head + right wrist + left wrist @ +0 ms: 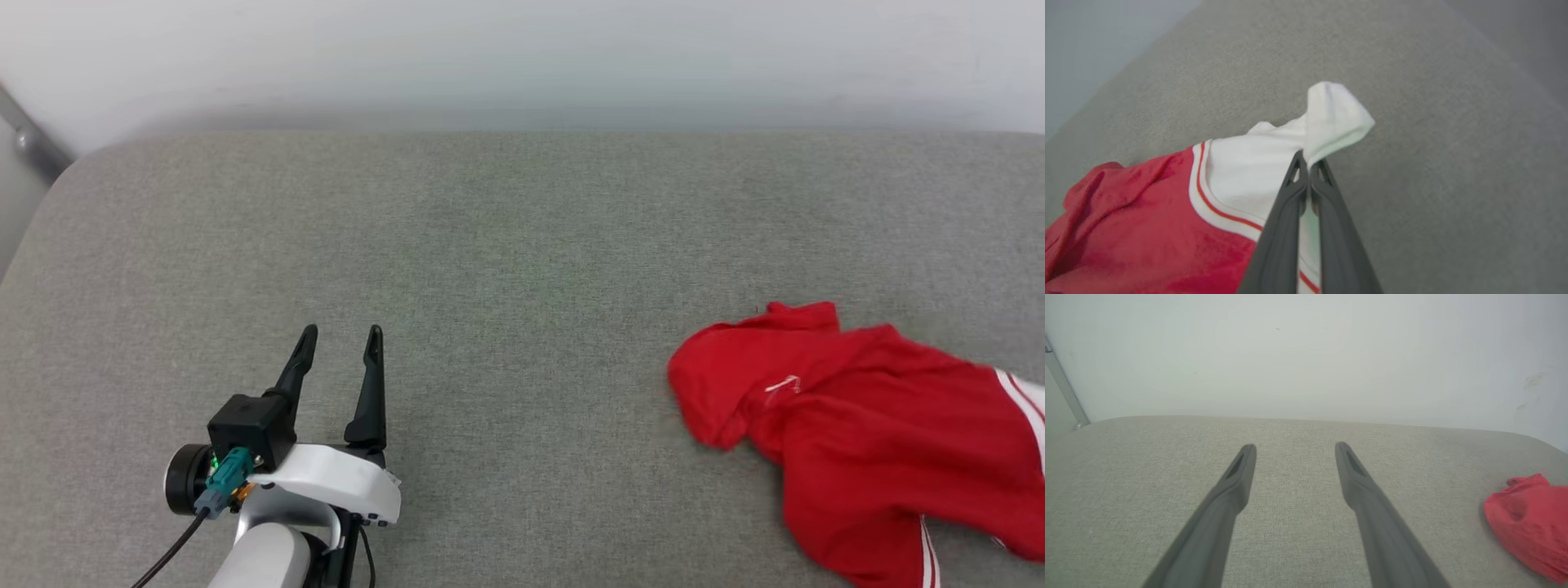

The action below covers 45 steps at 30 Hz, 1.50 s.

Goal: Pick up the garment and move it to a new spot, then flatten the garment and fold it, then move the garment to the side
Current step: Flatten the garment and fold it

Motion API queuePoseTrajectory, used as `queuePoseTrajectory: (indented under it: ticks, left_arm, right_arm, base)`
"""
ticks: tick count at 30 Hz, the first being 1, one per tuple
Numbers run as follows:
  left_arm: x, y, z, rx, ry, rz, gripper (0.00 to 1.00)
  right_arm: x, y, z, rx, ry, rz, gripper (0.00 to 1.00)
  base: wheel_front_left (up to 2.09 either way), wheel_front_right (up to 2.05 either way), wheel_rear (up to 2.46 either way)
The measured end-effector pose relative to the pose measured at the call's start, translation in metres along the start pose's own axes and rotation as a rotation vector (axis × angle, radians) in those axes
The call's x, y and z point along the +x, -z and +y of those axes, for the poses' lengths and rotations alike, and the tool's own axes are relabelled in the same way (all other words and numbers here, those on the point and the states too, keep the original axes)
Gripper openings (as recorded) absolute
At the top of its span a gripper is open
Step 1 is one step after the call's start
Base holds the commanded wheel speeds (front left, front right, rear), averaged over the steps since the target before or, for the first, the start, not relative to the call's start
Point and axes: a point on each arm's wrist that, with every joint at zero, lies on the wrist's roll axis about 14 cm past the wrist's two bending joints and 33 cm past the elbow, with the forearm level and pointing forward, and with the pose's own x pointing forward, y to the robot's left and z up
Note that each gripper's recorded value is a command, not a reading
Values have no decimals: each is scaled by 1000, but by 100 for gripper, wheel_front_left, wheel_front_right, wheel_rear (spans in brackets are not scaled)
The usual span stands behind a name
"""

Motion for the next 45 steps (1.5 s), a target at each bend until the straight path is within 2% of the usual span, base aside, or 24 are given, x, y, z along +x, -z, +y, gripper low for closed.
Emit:
queuePoseTrajectory:
  ticks: [3, 4, 5, 6, 10, 16, 19, 26, 30, 33, 37, 42, 45]
  left_arm:
    - [0, 0, -2, 1, 8, 3, 100]
    - [1, -1, -3, 1, 10, 3, 100]
    - [1, -1, -3, 2, 11, 2, 100]
    - [2, -1, -3, 4, 12, 4, 100]
    - [1, -3, 1, 17, 7, 7, 100]
    - [-6, -8, 4, 21, -7, 4, 100]
    - [-13, -10, 7, 23, -16, 1, 100]
    - [-30, -19, 13, 22, -45, -16, 100]
    - [-38, -24, 14, 29, -46, -26, 100]
    - [-42, -30, 14, 29, -50, -40, 100]
    - [-44, -32, 12, 24, -51, -45, 100]
    - [-45, -31, 11, 20, -48, -41, 100]
    - [-44, -28, 11, 17, -50, -33, 100]
  right_arm:
    - [-4, 40, -38, 88, 82, 63, 0]
    - [-4, 53, -44, 117, 97, 78, 10]
    - [-3, 62, -46, 138, 103, 84, 71]
    - [-2, 66, -47, 145, 108, 77, 100]
    - [3, 56, -36, 125, 82, -23, 100]
    - [-5, -15, -6, -20, 2, -349, 100]
    - [-15, -38, 14, -110, -49, -472, 100]
    - [-41, -38, 56, -248, -171, -573, 100]
    - [-52, -12, 73, -313, -228, -499, 100]
    - [-54, 24, 80, -340, -254, -336, 100]
    - [-59, 65, 91, -436, -276, -102, 100]
    - [-74, 96, 118, -544, -340, 113, 100]
    - [-78, 105, 135, -603, -378, 186, 100]
  base:
    - [0, 0, 0]
    - [0, 0, 0]
    - [0, 0, 0]
    - [0, 0, 0]
    - [0, 0, 0]
    - [0, 0, 0]
    - [0, 0, 0]
    - [0, 0, 0]
    - [0, 0, 0]
    - [0, 0, 0]
    - [0, 0, 0]
    - [0, 0, 0]
    - [0, 0, 0]
